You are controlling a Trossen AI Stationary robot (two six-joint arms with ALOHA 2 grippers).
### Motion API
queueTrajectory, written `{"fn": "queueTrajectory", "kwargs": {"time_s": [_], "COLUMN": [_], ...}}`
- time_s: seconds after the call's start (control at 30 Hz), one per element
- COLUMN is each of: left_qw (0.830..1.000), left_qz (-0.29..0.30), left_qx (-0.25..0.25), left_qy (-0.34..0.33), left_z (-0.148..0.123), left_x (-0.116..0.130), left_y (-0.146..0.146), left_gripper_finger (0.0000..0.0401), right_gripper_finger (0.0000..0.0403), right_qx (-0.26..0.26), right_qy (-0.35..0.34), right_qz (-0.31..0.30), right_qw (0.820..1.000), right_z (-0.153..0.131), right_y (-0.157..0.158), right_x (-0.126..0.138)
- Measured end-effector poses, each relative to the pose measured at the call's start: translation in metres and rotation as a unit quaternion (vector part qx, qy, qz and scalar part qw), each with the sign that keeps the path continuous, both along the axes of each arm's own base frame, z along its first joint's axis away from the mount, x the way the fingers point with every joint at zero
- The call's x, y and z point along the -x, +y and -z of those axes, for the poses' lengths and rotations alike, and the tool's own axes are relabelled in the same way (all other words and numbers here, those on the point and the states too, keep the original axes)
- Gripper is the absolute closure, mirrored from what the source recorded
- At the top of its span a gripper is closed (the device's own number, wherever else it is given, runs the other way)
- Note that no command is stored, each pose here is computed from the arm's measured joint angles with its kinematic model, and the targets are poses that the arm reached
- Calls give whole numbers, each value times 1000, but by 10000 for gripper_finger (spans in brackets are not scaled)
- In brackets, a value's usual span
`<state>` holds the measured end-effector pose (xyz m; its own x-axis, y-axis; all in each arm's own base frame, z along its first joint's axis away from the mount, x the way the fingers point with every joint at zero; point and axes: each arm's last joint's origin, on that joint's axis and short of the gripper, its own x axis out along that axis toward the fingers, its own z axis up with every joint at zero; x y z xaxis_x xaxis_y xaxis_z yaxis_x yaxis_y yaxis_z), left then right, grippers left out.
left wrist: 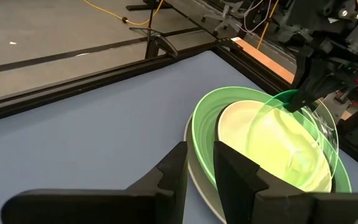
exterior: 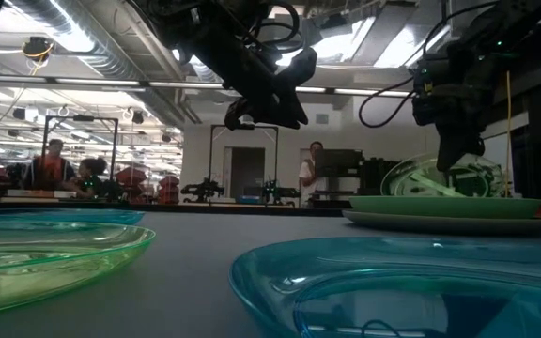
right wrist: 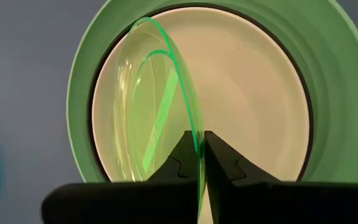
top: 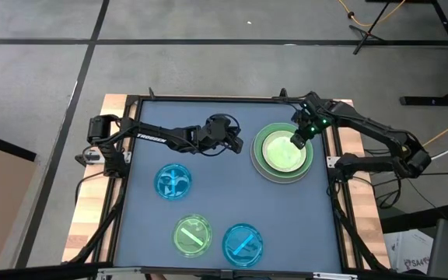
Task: Stack plastic plates
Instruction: Stack the top small light green plate on the white plate
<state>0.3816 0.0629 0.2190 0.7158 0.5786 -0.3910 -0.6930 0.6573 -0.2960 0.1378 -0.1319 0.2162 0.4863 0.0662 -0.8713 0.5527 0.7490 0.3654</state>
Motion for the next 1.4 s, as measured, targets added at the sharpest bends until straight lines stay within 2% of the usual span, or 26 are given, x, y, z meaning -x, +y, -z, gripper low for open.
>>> {"fn": "queueTrajectory", "kwargs": {"time_s": [0.43,0.83,1.13,1.23,1.4], "left_qw": [1000,1000,1000,1000,1000], "left_qz": [0,0,0,0,0], "left_qx": [0,0,0,0,1], "left_qy": [0,0,0,0,4], "left_z": [0,0,0,0,1], "left_x": [0,0,0,0,0], "left_y": [0,0,0,0,0], "left_gripper_finger": [331,331,331,331,331], "right_gripper_finger": [400,311,306,307,307], "right_qx": [0,22,23,38,93], "right_qy": [0,21,22,38,98], "right_qz": [0,10,9,16,42], "right_qw": [1000,999,999,998,990], "right_z": [0,1,1,1,2], "right_y": [0,-2,-2,-3,-6], "right_x": [0,1,1,2,5]}}
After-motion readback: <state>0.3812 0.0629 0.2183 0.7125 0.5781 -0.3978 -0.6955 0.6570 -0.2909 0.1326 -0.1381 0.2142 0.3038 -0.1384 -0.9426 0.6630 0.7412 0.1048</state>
